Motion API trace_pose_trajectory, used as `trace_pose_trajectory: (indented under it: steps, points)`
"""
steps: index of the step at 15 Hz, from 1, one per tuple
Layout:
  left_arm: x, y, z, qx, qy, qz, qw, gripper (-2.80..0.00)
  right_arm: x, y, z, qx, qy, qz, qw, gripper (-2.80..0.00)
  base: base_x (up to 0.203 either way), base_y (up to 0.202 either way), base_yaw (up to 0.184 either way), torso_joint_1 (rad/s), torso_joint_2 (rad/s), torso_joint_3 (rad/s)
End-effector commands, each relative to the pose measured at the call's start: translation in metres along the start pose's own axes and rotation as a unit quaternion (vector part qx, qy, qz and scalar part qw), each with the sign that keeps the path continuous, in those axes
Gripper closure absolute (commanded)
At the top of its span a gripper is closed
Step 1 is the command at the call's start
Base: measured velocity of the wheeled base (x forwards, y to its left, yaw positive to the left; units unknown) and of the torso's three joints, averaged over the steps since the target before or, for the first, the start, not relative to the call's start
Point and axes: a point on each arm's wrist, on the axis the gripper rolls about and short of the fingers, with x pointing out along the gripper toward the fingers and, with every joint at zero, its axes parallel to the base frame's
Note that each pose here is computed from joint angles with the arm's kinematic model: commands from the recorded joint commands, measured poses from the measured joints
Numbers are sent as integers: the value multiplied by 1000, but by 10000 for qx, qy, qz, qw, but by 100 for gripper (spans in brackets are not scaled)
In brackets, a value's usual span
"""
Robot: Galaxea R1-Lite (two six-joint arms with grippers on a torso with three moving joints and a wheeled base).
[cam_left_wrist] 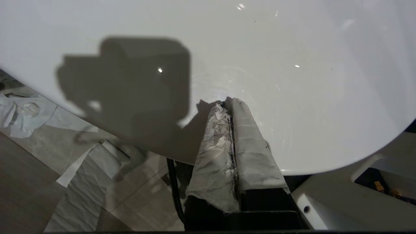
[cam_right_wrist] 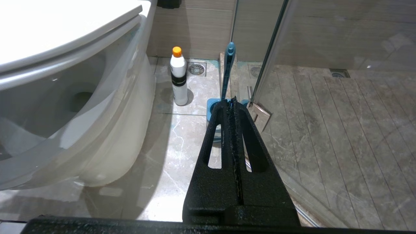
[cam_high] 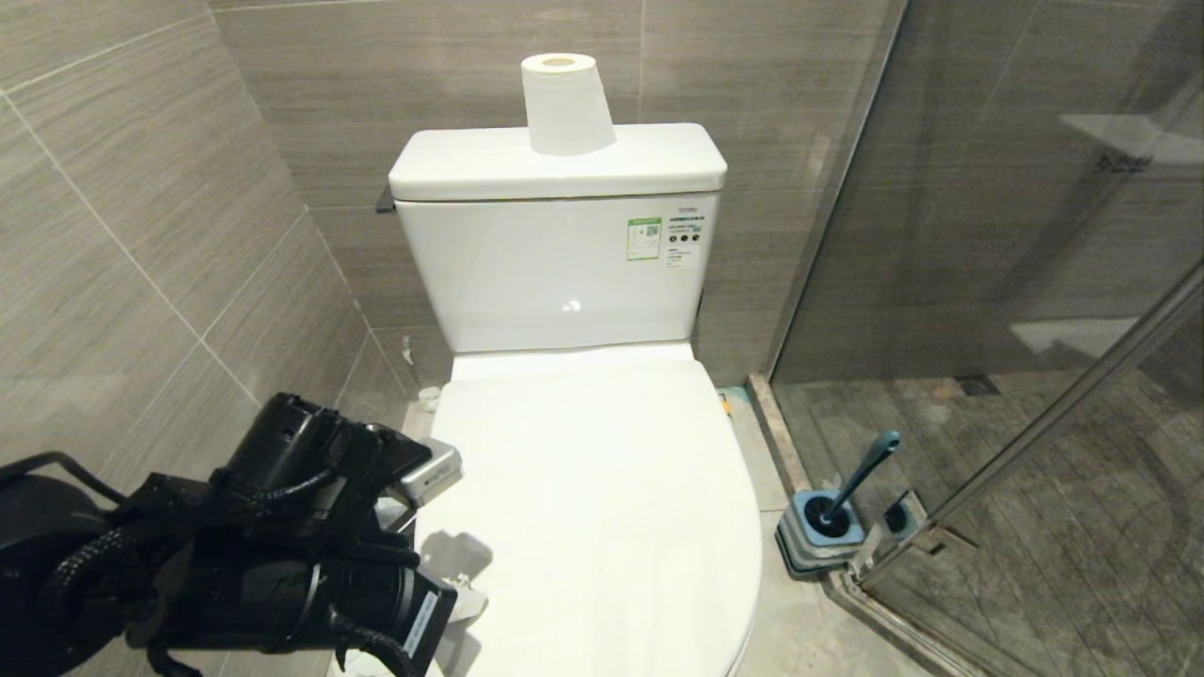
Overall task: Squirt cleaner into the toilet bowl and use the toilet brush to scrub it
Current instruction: Close the toilet lid
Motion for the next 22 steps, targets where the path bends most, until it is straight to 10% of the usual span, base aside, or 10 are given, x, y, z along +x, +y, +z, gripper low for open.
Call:
trace_pose_trajectory:
  steps: [1, 22]
  points:
    - [2, -4, -4, -94, 1, -60, 9999, 0, 0, 0, 0, -2, 6, 4, 10000, 0, 0, 0, 0, 0, 0, 0]
    - [88, 3, -33, -371, 46, 139, 9992, 0, 0, 0, 0, -2, 6, 4, 10000, 0, 0, 0, 0, 0, 0, 0]
